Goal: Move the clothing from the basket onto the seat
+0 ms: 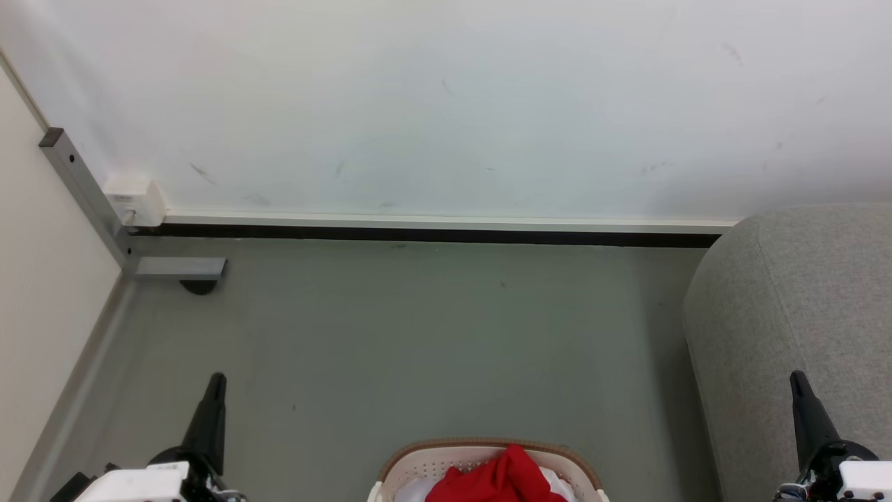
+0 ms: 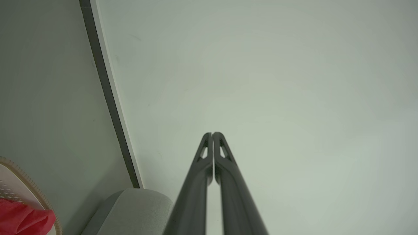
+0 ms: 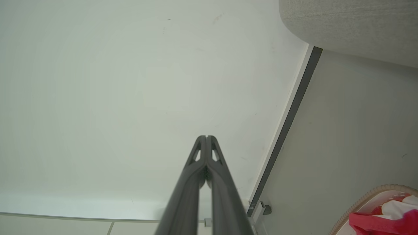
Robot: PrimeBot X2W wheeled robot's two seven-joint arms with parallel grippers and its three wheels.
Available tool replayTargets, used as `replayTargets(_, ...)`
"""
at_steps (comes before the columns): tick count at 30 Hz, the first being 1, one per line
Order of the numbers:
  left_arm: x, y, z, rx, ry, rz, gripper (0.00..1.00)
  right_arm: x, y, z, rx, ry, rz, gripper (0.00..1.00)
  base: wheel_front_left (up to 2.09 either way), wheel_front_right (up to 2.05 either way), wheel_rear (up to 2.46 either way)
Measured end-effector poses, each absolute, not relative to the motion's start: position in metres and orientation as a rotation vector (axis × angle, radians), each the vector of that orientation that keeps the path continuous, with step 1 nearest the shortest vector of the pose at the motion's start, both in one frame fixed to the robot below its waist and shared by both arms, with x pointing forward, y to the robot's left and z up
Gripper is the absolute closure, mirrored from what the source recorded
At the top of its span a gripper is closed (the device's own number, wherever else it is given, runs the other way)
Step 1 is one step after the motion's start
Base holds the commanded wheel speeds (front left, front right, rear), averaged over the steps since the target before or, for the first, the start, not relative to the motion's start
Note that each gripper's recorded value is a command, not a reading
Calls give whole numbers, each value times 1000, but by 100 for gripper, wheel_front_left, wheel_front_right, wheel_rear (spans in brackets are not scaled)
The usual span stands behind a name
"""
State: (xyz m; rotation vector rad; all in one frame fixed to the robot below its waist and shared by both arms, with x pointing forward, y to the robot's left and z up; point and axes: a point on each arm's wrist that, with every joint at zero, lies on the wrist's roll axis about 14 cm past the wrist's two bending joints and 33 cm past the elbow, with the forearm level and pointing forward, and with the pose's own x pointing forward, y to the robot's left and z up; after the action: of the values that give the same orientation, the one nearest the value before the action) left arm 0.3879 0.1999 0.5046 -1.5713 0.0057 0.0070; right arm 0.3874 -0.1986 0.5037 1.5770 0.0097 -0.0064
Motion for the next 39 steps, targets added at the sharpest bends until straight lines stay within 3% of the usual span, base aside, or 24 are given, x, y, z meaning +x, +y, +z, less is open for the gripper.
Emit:
replayTargets(35,388,200,504,-1572,8,10,100,387,-198,503,1578,12,-9,100,0,0,0)
replayTargets(36,386,199,500,-1574,16,19,0,386,-198,499,1581,20,-18,0,0,0,0)
replayTargets(39,381,198,489,-1578,38,46,0,380,-196,489,1588,40,-44,0,0,0,0)
